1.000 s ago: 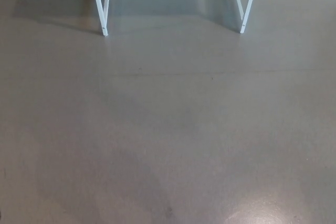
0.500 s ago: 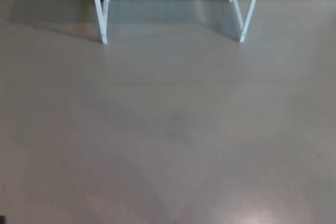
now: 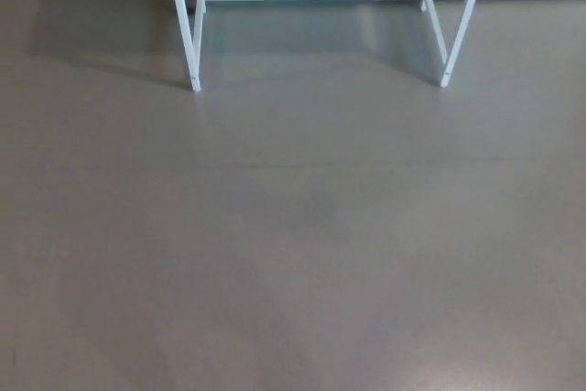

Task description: The robot walk towards a table in front and uses its left hand to pick up the pot from the base and places it on the table

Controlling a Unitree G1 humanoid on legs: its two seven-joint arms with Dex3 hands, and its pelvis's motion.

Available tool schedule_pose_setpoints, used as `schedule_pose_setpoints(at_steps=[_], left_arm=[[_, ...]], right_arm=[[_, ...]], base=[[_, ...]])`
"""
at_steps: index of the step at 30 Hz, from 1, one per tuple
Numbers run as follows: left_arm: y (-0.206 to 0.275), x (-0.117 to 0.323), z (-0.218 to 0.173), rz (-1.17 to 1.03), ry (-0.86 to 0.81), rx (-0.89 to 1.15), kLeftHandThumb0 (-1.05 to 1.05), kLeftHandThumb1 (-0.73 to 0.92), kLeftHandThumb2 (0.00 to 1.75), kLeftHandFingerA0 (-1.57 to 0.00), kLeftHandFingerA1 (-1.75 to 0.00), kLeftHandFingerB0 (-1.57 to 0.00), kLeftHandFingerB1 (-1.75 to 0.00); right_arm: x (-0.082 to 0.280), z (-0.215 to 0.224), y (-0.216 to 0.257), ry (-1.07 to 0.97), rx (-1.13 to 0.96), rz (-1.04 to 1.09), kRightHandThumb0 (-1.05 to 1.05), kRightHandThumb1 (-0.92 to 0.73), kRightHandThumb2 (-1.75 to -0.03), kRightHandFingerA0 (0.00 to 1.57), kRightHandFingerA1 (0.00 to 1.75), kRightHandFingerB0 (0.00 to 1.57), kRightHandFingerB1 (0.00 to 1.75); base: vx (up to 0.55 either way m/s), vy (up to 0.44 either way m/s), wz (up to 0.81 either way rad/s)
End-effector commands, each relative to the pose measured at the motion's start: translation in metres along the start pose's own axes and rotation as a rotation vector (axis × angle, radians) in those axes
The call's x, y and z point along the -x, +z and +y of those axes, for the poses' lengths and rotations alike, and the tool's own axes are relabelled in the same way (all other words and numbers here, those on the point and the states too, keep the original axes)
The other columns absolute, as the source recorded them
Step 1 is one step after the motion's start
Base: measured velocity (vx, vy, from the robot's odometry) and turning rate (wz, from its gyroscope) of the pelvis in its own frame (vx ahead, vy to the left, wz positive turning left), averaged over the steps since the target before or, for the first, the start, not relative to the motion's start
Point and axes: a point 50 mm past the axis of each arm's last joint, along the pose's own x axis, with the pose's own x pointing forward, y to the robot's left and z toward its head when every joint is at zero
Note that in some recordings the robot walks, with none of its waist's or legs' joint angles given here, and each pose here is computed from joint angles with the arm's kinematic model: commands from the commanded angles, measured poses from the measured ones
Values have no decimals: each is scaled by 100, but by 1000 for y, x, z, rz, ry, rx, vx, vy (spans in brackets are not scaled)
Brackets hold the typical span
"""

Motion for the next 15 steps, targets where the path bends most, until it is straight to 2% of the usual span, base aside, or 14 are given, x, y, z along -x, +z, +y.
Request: schedule_pose_setpoints(at_steps=[1, 2, 3, 7, 8, 13, 14, 15], left_arm=[[9, -4, 2, -30, 17, 11, 1, 57, 56, -43, -44, -30, -34], [9, -4, 2, -31, 16, 11, 1, 57, 56, -43, -44, -30, -34], [9, -3, 3, -33, 15, 16, -1, 38, 85, -32, -58, -20, -51], [9, -3, 3, -34, 15, 18, -1, 38, 85, -32, -58, -20, -51], [10, -3, 3, -34, 18, 16, -2, 57, 56, -44, -42, -31, -34], [11, -3, 3, -35, 14, 17, -1, 58, 56, -41, -42, -31, -34], [10, -3, 3, -35, 13, 15, -1, 39, 86, -30, -56, -20, -50], [10, -3, 3, -34, 13, 11, -1, 39, 86, -30, -56, -20, -50]], right_arm=[[-2, -11, 6, -33, 14, -23, -39, -54, -57, 49, 39, 31, 35], [-3, -10, 6, -33, 13, -24, -39, -54, -57, 49, 39, 31, 35], [-3, -10, 7, -33, 19, -23, -42, -54, -57, 50, 39, 31, 34], [-4, -10, 8, -33, 22, -23, -42, -54, -57, 50, 39, 31, 34], [-5, -10, 9, -32, 19, -24, -40, -55, -57, 48, 39, 30, 34], [-6, -10, 10, -30, 15, -26, -40, -54, -57, 50, 39, 31, 34], [-6, -10, 10, -29, 13, -27, -40, -54, -57, 49, 39, 30, 34], [-6, -10, 10, -28, 10, -28, -40, -54, -57, 49, 39, 30, 34]], base=[[176, -247, 22], [172, -243, -10], [205, -149, -7], [154, -54, -6], [198, 36, -8], [226, 130, -15], [267, 273, 29], [258, 241, -69]])
